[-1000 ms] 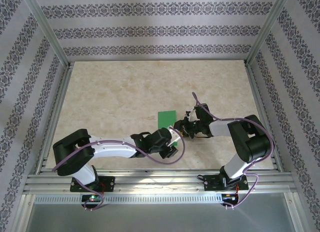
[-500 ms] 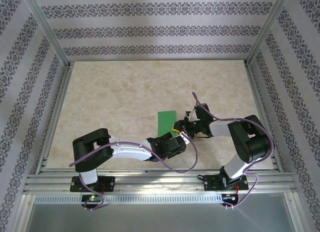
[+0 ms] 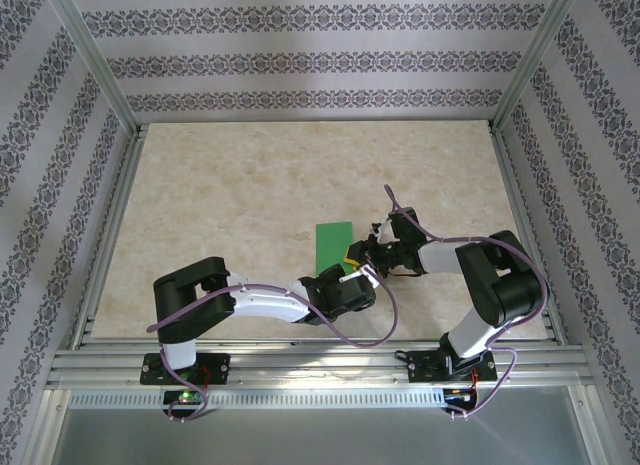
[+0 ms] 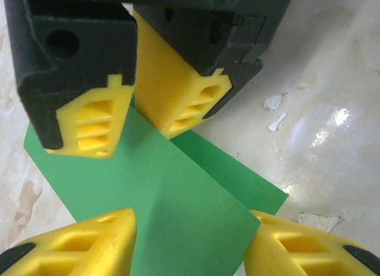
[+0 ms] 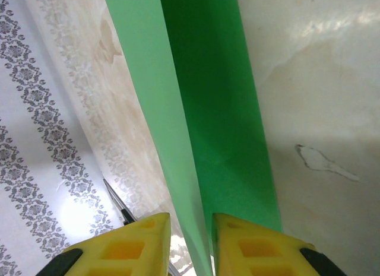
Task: Fold a paper plane with a square sheet of paper (pick it up from the middle)
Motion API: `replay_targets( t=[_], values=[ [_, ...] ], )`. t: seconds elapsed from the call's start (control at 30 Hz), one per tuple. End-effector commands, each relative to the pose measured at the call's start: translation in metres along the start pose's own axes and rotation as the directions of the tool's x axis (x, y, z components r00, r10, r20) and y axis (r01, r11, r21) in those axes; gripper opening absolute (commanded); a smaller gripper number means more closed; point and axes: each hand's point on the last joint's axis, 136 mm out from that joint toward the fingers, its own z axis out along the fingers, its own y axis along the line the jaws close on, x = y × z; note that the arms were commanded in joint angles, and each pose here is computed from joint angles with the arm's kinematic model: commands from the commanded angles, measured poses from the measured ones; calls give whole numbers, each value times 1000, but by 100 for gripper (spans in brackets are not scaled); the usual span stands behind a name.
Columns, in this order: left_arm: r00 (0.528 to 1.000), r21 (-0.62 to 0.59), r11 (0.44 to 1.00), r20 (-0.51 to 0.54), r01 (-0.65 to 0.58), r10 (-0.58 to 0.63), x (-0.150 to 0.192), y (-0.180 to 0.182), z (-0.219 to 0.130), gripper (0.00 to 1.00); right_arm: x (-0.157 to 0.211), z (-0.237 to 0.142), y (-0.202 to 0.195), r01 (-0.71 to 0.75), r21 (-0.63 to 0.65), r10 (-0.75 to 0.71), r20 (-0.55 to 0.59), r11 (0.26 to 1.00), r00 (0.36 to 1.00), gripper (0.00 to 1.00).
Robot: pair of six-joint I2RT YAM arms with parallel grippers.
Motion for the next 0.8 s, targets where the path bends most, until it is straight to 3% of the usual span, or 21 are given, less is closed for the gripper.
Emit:
replay_targets(
  t=[0.0, 0.2, 0.3, 0.37, 0.6, 0.77],
  values=[
    [999, -8, 999, -24, -32, 32, 5, -3, -2, 41, -5, -6, 7, 9, -11, -9, 23, 1000, 1000, 25],
    [1000, 5, 1000, 2, -9, 9, -1, -2, -6, 21, -5, -6, 7, 7, -7, -7, 26, 1000, 1000, 25],
    [1000, 28, 999, 5, 24, -24, -2, -2, -7, 4, -5, -7, 7, 10, -5, -10, 30, 1000, 1000, 25],
    [999, 55, 997, 12, 48, -49, -4, -3, -8, 0, -5, -8, 7, 14, -3, -14, 34, 1000, 999, 25],
    [979, 183, 962, -2, 201, -204, -9, 4, -11, 0, -12, -26, 0, 34, 85, -44, 116, 996, 992, 29],
    [916, 334, 862, -11, 381, -400, -13, 17, -13, 0, -19, -51, -9, 42, 146, -75, 230, 988, 970, 36]
  ],
)
